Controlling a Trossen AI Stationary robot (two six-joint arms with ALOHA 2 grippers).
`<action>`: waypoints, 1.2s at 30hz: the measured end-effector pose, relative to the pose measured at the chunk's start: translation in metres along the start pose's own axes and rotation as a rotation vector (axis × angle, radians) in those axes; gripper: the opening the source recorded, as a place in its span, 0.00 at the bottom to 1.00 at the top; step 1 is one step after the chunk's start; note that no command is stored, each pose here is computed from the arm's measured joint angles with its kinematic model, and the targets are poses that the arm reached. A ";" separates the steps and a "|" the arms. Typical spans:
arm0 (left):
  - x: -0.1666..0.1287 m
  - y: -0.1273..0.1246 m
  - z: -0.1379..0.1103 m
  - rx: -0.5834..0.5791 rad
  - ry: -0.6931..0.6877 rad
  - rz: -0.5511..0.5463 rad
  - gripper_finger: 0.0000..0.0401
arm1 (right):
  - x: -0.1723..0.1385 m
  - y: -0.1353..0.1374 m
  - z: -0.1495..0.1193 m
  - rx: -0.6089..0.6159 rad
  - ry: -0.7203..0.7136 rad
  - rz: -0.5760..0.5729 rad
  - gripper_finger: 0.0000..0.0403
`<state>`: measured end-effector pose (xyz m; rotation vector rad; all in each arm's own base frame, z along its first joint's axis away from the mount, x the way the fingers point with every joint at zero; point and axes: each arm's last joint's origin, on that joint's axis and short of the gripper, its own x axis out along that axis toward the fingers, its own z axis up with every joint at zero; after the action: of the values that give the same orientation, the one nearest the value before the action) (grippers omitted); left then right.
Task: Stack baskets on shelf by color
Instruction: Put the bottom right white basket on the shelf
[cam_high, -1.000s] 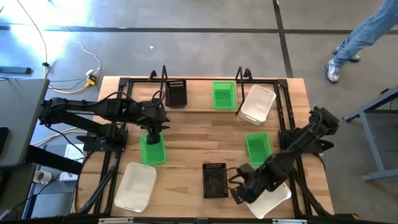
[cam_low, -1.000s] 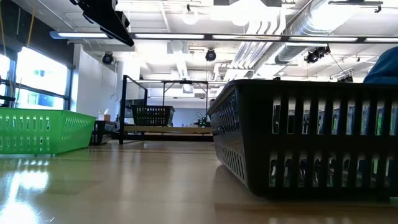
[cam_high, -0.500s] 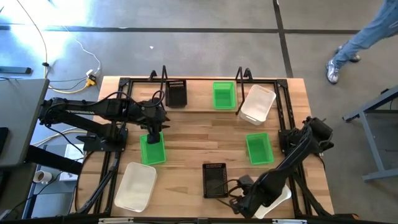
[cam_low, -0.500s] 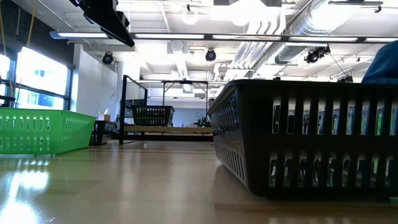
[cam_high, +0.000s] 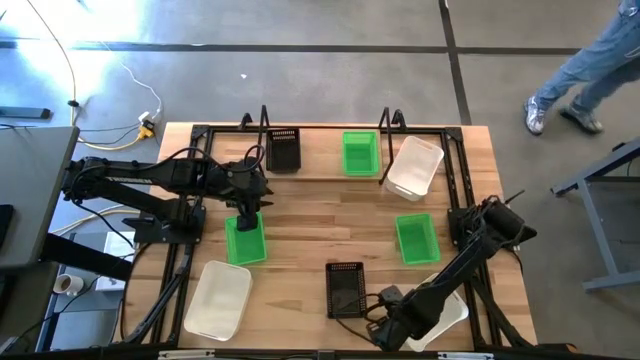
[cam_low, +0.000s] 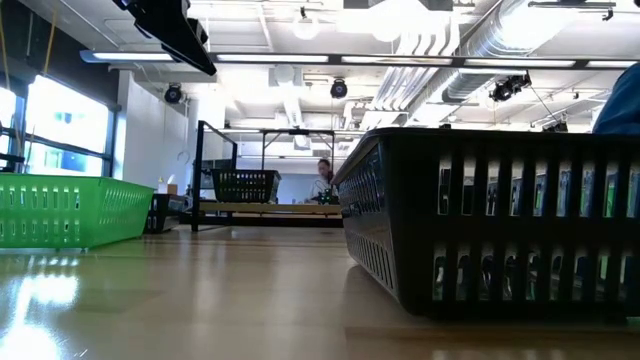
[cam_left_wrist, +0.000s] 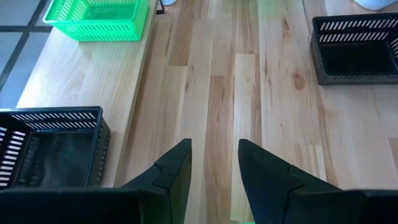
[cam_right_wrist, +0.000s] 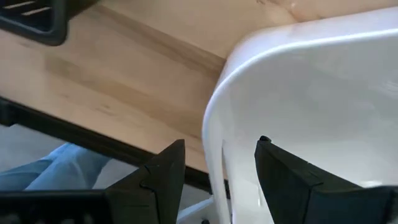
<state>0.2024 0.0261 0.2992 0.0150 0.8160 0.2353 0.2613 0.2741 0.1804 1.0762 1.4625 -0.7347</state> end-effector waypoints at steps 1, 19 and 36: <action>0.000 0.000 0.000 0.001 0.000 0.000 0.30 | 0.001 0.000 0.000 0.001 -0.002 -0.004 0.44; 0.000 0.000 0.000 0.001 0.000 0.000 0.30 | 0.016 0.004 0.000 0.012 0.007 -0.011 0.02; 0.000 0.000 0.000 0.001 -0.001 0.000 0.30 | -0.065 0.025 -0.017 0.010 -0.086 -0.018 0.00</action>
<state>0.2026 0.0262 0.2992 0.0166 0.8150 0.2350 0.2745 0.2847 0.2496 1.0283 1.3975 -0.7925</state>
